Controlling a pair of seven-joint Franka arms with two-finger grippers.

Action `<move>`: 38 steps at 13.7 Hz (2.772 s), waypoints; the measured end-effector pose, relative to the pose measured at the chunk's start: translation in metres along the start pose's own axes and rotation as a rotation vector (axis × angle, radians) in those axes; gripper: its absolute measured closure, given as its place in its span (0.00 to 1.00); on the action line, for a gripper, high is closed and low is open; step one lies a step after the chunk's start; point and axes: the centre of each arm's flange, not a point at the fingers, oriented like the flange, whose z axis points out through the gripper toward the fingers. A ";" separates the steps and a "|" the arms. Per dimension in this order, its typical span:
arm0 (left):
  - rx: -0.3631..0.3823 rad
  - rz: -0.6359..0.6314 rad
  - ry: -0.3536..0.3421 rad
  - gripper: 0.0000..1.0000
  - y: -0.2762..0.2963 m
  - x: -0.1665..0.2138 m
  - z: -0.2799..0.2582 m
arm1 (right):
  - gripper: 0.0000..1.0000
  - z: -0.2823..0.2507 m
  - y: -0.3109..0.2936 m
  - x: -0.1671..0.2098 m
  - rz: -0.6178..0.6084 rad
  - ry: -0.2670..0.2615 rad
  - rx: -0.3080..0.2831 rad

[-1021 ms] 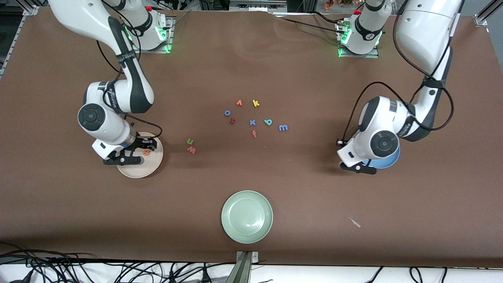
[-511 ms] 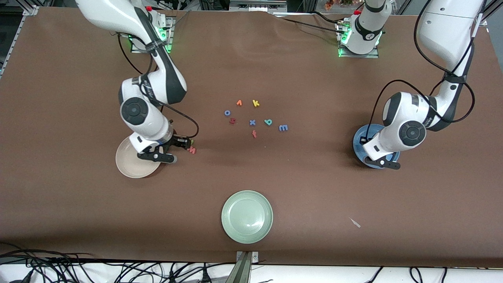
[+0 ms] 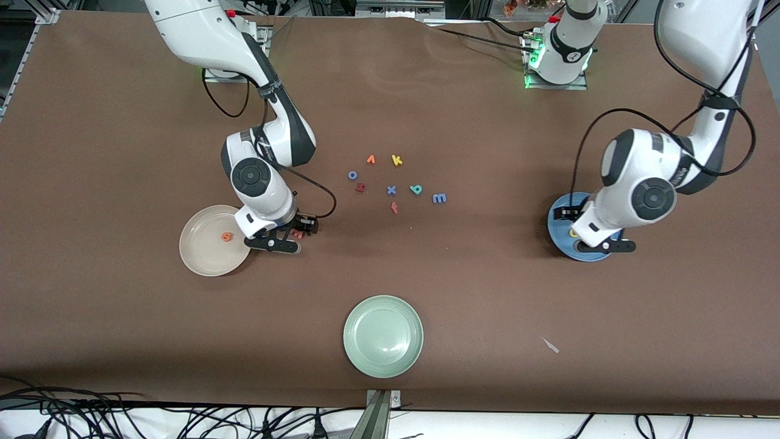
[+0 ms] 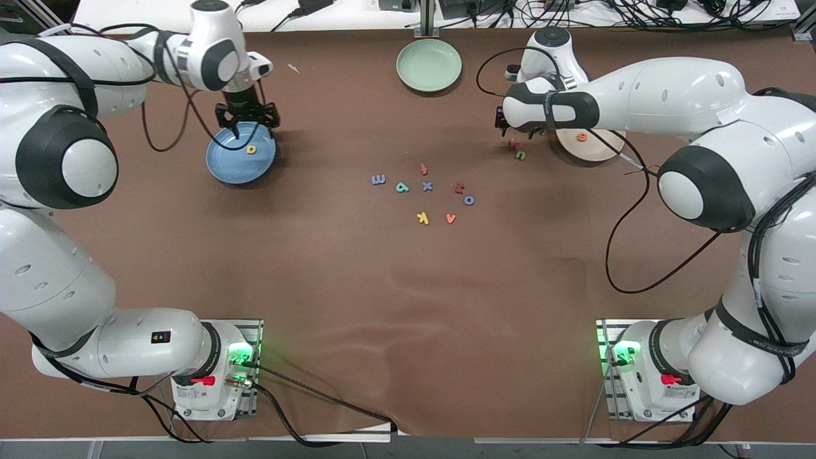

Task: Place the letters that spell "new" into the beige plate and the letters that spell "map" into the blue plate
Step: 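Drop yellow on the blue plate while the right gripper grasps the pink w, then place the w on the beige plate while the left gripper grasps blue E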

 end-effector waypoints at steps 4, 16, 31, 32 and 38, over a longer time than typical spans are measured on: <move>-0.045 -0.300 0.024 0.00 0.084 -0.031 0.015 | 0.27 0.016 0.005 -0.003 0.001 0.001 -0.007; -0.228 -1.032 0.015 0.00 0.221 -0.113 0.056 | 0.39 0.034 0.002 -0.009 -0.010 0.007 -0.011; -0.247 -1.417 0.060 0.00 0.257 -0.126 0.104 | 0.63 -0.046 0.118 0.049 -0.235 -0.050 -0.096; -0.246 -1.421 0.058 0.00 0.262 -0.130 0.106 | 0.63 -0.050 0.142 0.057 -0.272 -0.057 -0.110; -0.255 -1.438 0.059 0.21 0.267 -0.132 0.103 | 0.58 -0.028 0.220 0.065 -0.316 -0.093 -0.118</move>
